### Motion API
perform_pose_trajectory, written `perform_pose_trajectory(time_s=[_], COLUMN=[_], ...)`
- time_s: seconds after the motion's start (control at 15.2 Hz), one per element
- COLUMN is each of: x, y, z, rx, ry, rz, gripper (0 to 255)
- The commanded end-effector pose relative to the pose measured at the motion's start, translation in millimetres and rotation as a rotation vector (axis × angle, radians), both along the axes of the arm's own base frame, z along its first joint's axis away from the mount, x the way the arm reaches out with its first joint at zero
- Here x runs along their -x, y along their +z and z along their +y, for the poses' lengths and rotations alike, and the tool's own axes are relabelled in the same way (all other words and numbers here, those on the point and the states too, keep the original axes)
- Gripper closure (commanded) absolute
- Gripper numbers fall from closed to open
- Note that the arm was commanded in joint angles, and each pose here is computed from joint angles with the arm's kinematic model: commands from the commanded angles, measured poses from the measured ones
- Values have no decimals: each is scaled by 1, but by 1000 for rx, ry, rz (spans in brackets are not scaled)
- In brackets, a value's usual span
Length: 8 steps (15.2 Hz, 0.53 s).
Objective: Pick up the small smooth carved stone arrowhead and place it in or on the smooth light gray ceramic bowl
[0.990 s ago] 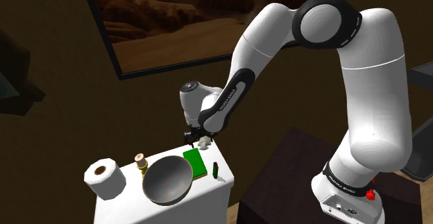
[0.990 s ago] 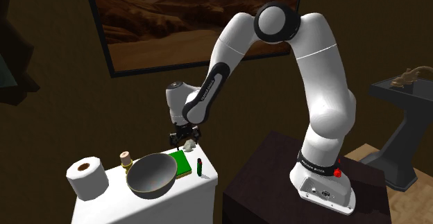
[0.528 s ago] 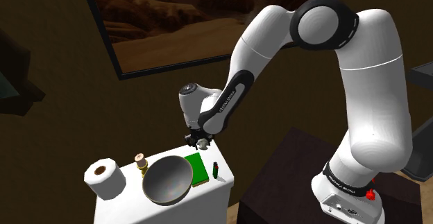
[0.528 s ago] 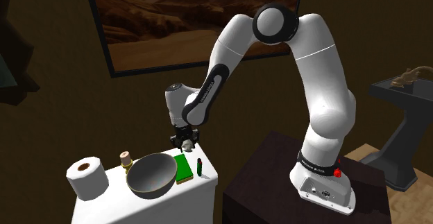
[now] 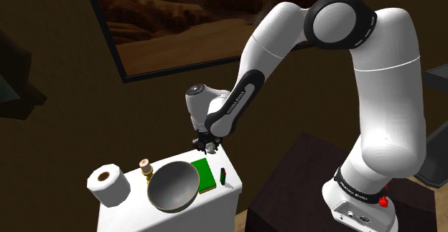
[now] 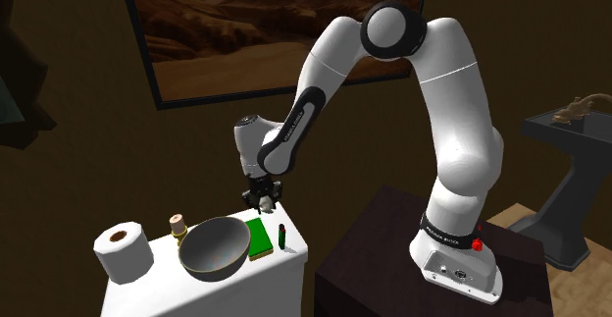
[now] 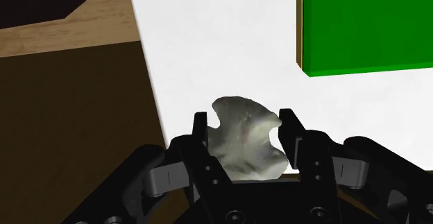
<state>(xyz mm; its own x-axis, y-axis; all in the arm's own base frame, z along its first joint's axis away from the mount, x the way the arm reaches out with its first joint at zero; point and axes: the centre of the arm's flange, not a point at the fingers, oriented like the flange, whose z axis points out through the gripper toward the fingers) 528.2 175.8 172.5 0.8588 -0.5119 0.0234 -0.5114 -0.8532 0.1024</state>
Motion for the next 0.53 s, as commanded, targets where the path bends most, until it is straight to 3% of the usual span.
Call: perform_pose_trajectory(time_s=[0.0, 0.46], x=[-4, -4], y=[10, 47], z=[-10, -10], rx=[4, 4], ry=[-14, -14], rz=[-5, -5], gripper=[255, 255])
